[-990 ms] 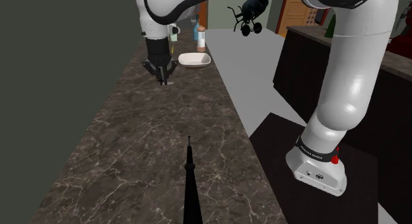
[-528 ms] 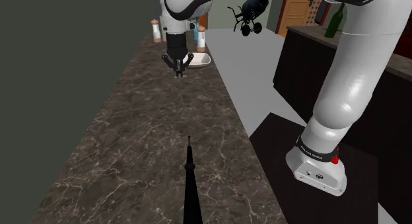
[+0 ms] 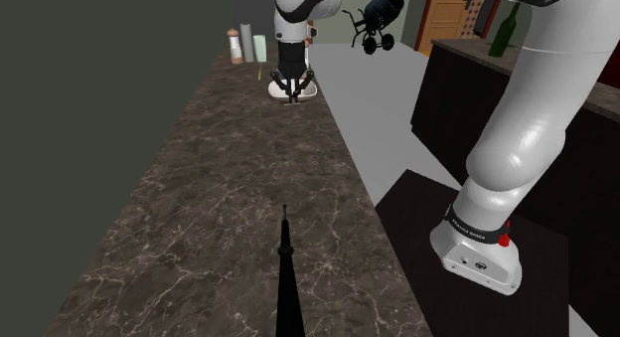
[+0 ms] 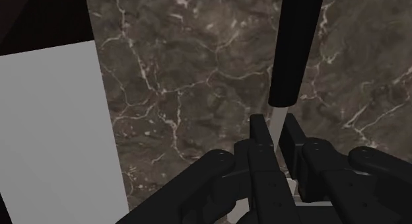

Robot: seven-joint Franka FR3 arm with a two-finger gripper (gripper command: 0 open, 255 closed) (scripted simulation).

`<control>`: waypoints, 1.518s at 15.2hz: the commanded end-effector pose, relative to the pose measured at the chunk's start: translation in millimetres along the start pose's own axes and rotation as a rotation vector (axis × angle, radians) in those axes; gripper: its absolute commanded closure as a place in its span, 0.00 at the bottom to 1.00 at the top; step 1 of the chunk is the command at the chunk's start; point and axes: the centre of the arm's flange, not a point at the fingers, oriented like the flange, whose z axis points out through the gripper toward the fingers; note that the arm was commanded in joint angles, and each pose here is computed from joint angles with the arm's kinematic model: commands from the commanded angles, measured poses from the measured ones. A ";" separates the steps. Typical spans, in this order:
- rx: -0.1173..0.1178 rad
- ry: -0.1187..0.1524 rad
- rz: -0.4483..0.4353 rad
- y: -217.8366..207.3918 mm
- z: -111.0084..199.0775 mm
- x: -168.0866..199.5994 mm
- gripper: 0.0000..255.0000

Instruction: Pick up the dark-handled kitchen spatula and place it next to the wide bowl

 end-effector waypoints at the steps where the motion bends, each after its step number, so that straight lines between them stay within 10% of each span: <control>1: -0.001 0.000 -0.001 22.2 0.2 24.2 1.00; 23: -0.001 0.000 -0.001 22.2 112.0 31.6 1.00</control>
